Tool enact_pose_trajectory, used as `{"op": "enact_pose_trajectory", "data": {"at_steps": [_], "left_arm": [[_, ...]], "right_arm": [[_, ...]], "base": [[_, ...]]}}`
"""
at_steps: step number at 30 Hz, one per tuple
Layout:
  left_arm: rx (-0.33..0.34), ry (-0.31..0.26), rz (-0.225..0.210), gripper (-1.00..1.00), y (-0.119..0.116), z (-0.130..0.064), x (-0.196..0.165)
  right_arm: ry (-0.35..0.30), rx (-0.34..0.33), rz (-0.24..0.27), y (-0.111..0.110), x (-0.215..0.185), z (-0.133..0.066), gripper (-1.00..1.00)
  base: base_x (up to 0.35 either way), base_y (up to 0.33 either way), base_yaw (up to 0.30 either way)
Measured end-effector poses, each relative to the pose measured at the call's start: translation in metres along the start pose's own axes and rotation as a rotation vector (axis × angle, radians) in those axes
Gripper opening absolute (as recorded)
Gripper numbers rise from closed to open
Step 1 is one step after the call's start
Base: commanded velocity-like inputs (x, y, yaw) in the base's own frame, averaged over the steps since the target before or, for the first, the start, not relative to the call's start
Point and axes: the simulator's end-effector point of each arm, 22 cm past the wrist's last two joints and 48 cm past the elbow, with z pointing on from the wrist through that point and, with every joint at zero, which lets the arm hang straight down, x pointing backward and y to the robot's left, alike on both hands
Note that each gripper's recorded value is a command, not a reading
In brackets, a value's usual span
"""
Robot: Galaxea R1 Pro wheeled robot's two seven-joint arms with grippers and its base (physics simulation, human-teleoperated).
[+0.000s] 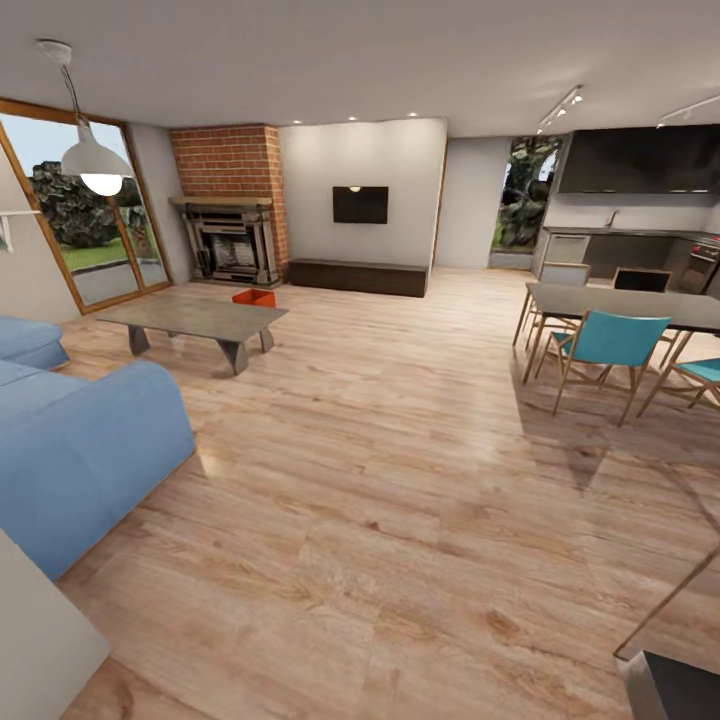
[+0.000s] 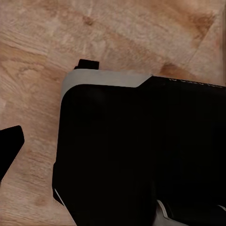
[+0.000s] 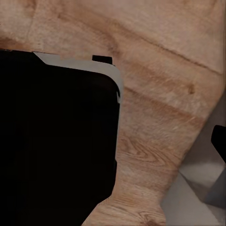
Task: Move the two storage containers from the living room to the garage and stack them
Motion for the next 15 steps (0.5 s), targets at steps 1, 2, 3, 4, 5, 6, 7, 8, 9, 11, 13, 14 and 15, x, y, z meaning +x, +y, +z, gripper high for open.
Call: {"op": "enact_pose_trajectory", "data": {"at_steps": [1,2,3,4,5,6,7,8,9,11,13,14,15], "left_arm": [[0.000,0.000,0.000,1.00,0.0000,0.0000,0.0000],[0.000,0.000,0.000,1.00,0.0000,0.0000,0.0000],[0.000,0.000,0.000,1.00,0.0000,0.0000,0.0000],[0.000,0.000,0.001,1.00,0.0000,0.0000,0.0000],[0.000,0.000,0.001,1.00,0.0000,0.0000,0.0000],[0.000,0.000,0.001,1.00,0.0000,0.0000,0.0000],[0.000,0.000,0.002,1.00,0.0000,0.0000,0.0000],[0.000,0.000,0.002,1.00,0.0000,0.0000,0.0000],[0.000,0.000,0.002,1.00,-0.0002,0.0000,0.0000],[0.001,0.000,0.003,1.00,-0.0008,0.0000,0.0001],[0.001,0.000,0.004,1.00,-0.0010,0.0000,0.0002],[0.002,0.000,0.004,1.00,-0.0012,0.0000,0.0002],[0.002,0.000,0.004,1.00,-0.0012,0.0000,0.0002]], "right_arm": [[0.000,0.000,0.000,-0.0001,0.0000,0.0000,1.00],[0.000,0.001,0.000,-0.0004,0.0000,0.0000,1.00],[0.000,0.001,0.000,-0.0007,0.0000,0.0000,1.00],[0.000,0.002,0.000,-0.0013,0.0001,0.0001,1.00],[0.000,0.003,0.001,-0.0016,0.0001,0.0001,1.00],[0.000,0.003,0.001,-0.0019,0.0001,0.0001,1.00],[0.000,0.003,0.001,-0.0020,0.0001,0.0001,1.00],[0.000,0.003,0.001,-0.0018,0.0000,0.0001,1.00],[-0.001,0.003,0.001,-0.0018,-0.0001,0.0001,1.00],[0.000,0.003,0.001,-0.0016,0.0001,0.0001,1.00],[-0.001,0.003,0.001,-0.0019,-0.0001,0.0001,1.00],[-0.001,0.002,0.001,-0.0014,-0.0002,0.0001,1.00],[-0.001,0.002,0.001,-0.0013,-0.0003,0.0001,1.00]], "base": [[0.322,0.000,0.000],[0.322,0.000,0.000],[0.322,0.000,0.000],[0.322,0.000,0.000],[0.322,0.000,0.000],[0.322,0.000,0.000],[0.322,0.000,0.000],[0.322,0.000,0.000],[0.322,0.000,0.000],[0.322,0.000,0.000],[0.322,0.000,0.000],[0.322,0.000,0.000],[0.322,0.000,0.000]]}}
